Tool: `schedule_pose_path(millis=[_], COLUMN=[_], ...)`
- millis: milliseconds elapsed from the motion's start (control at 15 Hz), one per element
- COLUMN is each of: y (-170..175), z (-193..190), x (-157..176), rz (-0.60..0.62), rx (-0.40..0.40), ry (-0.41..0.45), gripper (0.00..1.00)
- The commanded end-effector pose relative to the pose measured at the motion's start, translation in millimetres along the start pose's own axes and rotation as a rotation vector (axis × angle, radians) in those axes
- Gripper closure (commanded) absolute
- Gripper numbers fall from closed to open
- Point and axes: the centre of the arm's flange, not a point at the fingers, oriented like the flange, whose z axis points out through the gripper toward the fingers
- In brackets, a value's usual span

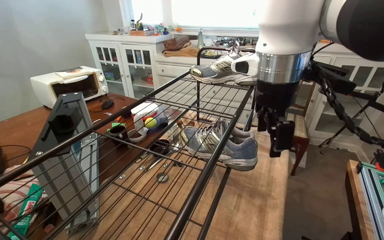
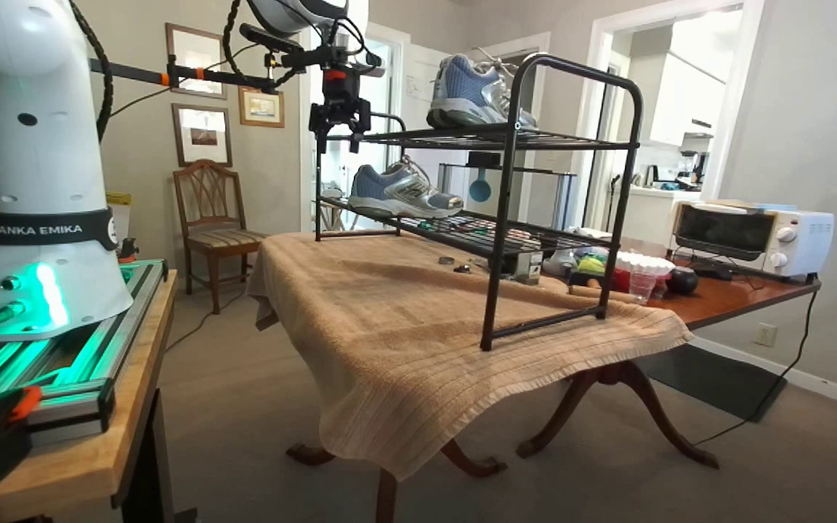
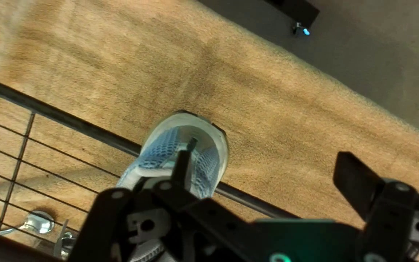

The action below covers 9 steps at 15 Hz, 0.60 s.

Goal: Place the left sneaker on the topmost shelf.

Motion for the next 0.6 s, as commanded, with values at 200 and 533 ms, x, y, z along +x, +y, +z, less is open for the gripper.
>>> schedule_pose_path(millis=[200, 533], y=[-11, -19], z=[30, 44], x=[-2, 3], rz=[-0.177, -0.290], rx=[-0.218, -0.313], ry=[-0.004, 0.084], gripper=[0.00, 0.00])
